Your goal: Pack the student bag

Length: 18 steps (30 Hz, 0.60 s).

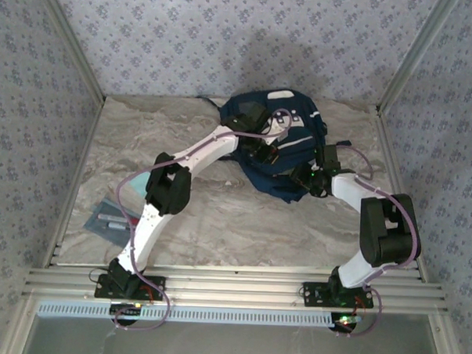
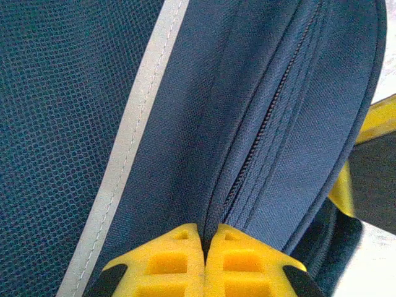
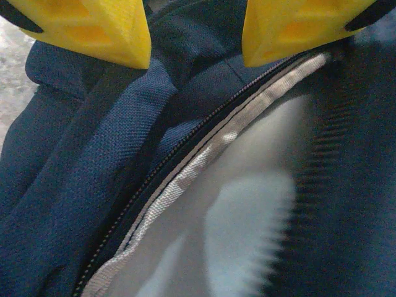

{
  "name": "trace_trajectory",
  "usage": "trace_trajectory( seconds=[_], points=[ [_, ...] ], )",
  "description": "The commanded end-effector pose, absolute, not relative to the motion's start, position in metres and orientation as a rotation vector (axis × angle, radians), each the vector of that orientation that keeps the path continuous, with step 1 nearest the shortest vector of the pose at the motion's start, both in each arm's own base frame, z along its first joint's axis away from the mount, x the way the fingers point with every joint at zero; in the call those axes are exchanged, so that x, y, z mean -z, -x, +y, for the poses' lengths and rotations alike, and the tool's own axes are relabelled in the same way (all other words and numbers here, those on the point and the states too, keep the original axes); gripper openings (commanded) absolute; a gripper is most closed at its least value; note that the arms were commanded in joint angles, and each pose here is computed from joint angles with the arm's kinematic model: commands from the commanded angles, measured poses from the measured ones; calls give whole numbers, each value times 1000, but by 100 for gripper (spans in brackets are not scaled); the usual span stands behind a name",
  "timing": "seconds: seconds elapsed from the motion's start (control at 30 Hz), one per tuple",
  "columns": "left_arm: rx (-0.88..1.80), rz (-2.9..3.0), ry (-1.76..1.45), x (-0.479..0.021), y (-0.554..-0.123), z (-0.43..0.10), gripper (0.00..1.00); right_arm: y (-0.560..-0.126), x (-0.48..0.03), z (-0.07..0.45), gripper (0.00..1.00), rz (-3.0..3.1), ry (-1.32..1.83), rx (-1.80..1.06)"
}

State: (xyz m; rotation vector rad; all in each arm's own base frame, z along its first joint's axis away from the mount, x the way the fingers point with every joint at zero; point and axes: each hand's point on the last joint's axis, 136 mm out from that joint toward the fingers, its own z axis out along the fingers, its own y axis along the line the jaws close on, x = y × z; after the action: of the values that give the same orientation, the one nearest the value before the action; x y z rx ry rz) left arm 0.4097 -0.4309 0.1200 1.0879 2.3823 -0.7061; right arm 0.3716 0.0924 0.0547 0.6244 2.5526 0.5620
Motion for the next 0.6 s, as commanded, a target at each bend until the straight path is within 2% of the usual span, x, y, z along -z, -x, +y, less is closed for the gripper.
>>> trace_trajectory(
  seconds=[0.0,0.3,0.57],
  points=[
    [786,2382,-980,-187,-398,-416,0,-350,-34,57,46,2637,-741,-352],
    [1195,2439,-715,-233,-386,-422,0,-392,-68,34,46,2543,-676,-326],
    [1406,2383,-457,-269,-412,-431,0,-418,-116,45,45,2485,-520,-402]
  ],
)
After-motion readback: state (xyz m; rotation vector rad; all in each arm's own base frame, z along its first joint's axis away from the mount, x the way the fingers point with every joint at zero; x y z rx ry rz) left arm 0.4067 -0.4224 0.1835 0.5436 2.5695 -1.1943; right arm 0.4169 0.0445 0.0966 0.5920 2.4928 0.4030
